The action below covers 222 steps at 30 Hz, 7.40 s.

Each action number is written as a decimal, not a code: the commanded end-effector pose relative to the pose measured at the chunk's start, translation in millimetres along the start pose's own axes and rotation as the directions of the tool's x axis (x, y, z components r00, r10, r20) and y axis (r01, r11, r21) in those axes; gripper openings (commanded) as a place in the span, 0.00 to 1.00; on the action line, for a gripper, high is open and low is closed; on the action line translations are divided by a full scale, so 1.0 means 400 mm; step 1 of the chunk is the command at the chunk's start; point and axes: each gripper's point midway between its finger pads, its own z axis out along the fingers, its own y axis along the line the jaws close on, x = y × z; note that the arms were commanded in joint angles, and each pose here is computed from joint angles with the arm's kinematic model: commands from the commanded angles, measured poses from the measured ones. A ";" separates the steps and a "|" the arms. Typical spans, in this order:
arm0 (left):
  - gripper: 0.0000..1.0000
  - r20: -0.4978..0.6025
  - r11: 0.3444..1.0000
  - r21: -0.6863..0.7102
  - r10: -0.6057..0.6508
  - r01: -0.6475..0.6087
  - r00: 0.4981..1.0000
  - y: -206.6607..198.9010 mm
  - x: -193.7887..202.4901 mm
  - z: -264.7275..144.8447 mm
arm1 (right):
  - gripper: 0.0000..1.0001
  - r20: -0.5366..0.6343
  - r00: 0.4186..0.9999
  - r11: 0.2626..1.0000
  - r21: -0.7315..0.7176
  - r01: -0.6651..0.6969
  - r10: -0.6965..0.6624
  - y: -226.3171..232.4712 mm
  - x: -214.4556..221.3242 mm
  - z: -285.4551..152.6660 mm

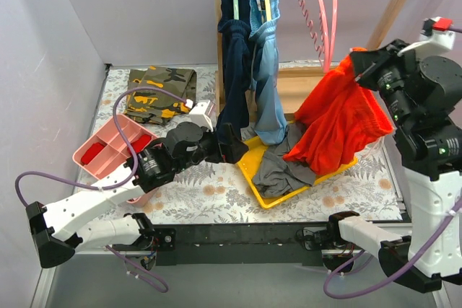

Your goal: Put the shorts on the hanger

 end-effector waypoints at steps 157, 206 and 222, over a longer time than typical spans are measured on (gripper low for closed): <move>0.08 -0.230 0.987 -0.151 0.024 -0.060 0.973 0.202 0.076 0.125 | 0.57 0.118 0.969 0.913 -0.326 0.245 -0.217 0.165 -0.053 0.422; 0.09 -0.255 0.989 -0.140 0.014 -0.051 0.967 0.199 0.092 0.136 | 0.01 -0.070 0.916 0.904 0.147 0.401 -0.395 -0.116 0.051 0.462; 0.09 -0.239 0.985 -0.165 0.009 -0.050 0.971 0.220 0.084 0.128 | 0.01 0.064 0.904 0.905 -0.031 0.424 -0.422 -0.009 -0.034 0.411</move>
